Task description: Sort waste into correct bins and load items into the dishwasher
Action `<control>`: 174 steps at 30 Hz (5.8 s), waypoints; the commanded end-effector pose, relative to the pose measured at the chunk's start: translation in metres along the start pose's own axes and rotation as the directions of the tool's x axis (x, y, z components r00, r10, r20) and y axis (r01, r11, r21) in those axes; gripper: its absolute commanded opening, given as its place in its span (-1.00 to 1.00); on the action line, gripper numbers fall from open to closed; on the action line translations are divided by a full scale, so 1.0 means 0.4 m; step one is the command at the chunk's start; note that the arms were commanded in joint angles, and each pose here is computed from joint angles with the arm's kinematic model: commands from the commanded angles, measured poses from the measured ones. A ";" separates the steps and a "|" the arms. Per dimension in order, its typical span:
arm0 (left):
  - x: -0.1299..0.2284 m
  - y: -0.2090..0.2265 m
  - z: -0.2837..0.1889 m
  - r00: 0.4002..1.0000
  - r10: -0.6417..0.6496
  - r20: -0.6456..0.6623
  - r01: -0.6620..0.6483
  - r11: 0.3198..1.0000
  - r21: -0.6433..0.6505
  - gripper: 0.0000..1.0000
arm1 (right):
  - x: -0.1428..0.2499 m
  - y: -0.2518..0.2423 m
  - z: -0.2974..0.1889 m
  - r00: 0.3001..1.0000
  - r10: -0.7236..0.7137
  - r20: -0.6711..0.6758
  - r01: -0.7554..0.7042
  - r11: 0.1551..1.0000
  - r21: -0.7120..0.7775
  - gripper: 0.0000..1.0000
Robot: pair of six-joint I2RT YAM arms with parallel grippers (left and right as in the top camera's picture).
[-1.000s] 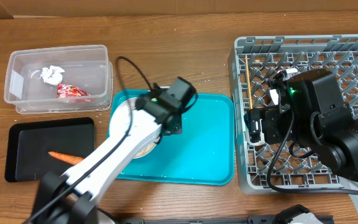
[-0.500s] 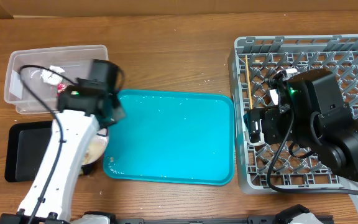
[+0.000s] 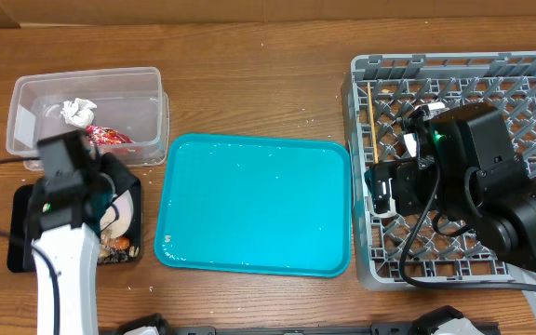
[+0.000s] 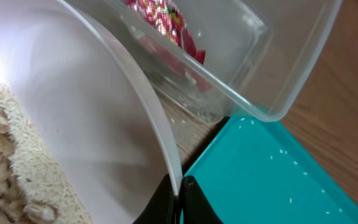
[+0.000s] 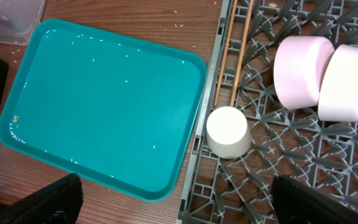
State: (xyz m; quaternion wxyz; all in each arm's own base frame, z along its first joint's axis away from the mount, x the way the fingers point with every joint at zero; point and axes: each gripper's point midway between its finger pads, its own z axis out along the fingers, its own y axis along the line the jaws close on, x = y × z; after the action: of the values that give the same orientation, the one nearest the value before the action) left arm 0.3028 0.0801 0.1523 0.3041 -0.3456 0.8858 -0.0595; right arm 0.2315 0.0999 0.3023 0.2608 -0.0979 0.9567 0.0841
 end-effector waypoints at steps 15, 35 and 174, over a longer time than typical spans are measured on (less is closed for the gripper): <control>-0.048 -0.010 -0.171 0.993 -0.070 0.096 0.032 0.937 0.347 -0.92 | -0.009 0.001 -0.008 1.000 0.009 0.017 -0.009 1.000 -0.005 1.00; -0.047 0.058 -0.296 0.972 -0.094 0.214 -0.072 0.750 0.657 -0.92 | -0.011 0.002 -0.008 1.000 0.009 0.020 -0.009 1.000 -0.005 1.00; 0.081 -0.371 -0.200 0.827 0.537 -0.165 -0.554 0.829 -0.077 1.00 | 0.151 -0.196 0.218 0.506 0.011 0.863 -0.090 0.995 0.040 1.00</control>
State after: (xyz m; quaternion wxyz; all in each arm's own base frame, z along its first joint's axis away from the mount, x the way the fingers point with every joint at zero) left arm 0.3171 -0.0637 0.2528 0.2316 -0.0971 0.9668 0.0463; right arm 0.2375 0.0303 0.1993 0.6964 0.0034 0.7128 0.0838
